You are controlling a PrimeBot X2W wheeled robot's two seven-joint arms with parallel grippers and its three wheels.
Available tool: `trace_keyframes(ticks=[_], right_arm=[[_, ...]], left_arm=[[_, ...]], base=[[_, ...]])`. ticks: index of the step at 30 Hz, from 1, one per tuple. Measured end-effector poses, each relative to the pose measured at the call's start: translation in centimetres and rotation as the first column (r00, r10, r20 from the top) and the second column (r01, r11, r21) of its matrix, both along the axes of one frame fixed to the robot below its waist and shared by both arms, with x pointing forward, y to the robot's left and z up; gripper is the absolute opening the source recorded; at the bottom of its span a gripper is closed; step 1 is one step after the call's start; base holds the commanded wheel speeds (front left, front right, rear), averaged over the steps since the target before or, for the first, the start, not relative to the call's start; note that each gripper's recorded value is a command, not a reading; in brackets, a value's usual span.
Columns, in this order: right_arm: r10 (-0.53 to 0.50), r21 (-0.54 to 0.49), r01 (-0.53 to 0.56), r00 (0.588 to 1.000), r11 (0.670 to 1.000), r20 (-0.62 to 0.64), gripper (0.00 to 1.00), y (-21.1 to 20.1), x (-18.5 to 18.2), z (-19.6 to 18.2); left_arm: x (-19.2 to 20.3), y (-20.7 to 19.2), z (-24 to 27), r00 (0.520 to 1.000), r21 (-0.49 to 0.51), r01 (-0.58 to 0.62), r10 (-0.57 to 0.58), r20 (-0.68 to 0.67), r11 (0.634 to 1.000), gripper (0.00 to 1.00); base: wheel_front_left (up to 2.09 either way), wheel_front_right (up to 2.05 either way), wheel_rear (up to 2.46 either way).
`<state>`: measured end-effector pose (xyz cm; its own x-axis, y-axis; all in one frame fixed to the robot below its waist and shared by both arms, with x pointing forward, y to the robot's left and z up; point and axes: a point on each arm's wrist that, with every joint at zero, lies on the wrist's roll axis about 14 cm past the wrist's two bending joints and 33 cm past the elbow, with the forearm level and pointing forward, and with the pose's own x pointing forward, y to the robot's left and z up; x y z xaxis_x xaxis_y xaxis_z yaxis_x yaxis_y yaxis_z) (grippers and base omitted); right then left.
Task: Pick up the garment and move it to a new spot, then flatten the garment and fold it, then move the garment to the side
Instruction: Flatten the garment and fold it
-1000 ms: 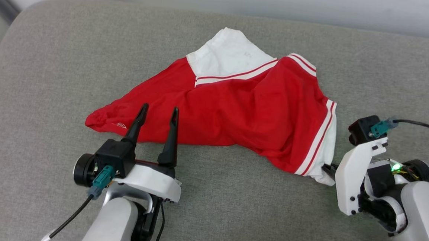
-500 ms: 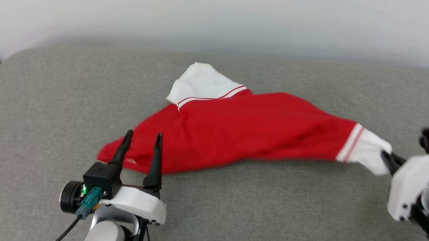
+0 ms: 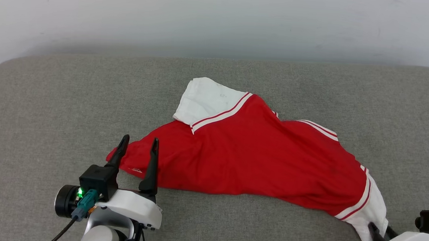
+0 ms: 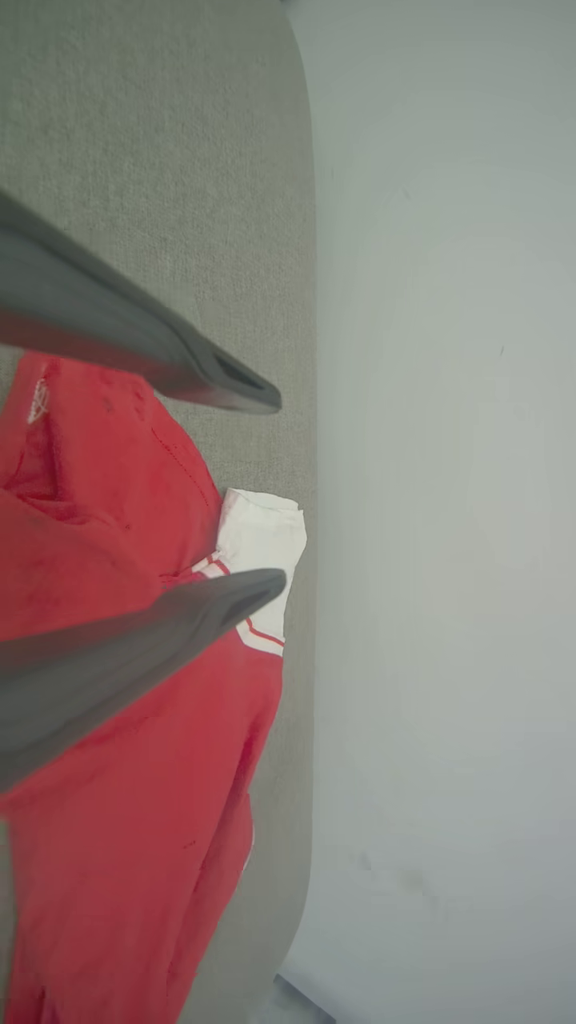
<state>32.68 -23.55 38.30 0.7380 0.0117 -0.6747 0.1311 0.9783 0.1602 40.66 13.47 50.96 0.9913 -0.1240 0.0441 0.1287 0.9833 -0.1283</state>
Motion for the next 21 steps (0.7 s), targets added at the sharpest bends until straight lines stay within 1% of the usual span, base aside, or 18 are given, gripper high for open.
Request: trace_keyframes(ticks=[4,9,12,15,18,21], right_arm=[[-0.022,0.005,0.021,0.991,1.000,0.130,1.00,0.3,1.2,1.2],[-0.033,0.019,0.029,0.951,0.999,0.306,1.00,0.9,2.3,4.2],[-0.016,0.010,0.013,0.911,1.000,0.412,1.00,1.6,2.6,6.6],[0.016,-0.006,-0.015,0.861,1.000,0.508,1.00,2.6,3.2,9.2],[0.069,-0.043,-0.054,0.817,0.998,0.572,1.00,3.8,3.4,11.3],[0.108,-0.060,-0.090,0.777,0.994,0.621,1.00,5.1,3.3,13.1]], left_arm=[[-0.2,0.2,-0.1,1.000,0.007,-0.004,0.004,-0.006,1.000,1.00],[-1.1,0.5,0.1,1.000,0.009,-0.013,0.013,-0.010,1.000,1.00],[-1.6,0.7,0.4,1.000,0.012,-0.014,0.014,-0.006,1.000,1.00],[-2.1,1.0,0.7,1.000,0.018,-0.025,0.025,-0.004,1.000,1.00],[-2.5,1.6,0.8,0.999,0.024,-0.036,0.036,-0.008,0.999,1.00],[-2.8,2.1,0.3,0.998,0.029,-0.048,0.049,-0.042,0.998,1.00]], base=[[0.00,0.00,0.00],[0.00,0.00,0.00],[0.00,0.00,0.00],[0.00,0.00,0.00],[0.00,0.00,0.00],[0.00,0.00,0.00]])
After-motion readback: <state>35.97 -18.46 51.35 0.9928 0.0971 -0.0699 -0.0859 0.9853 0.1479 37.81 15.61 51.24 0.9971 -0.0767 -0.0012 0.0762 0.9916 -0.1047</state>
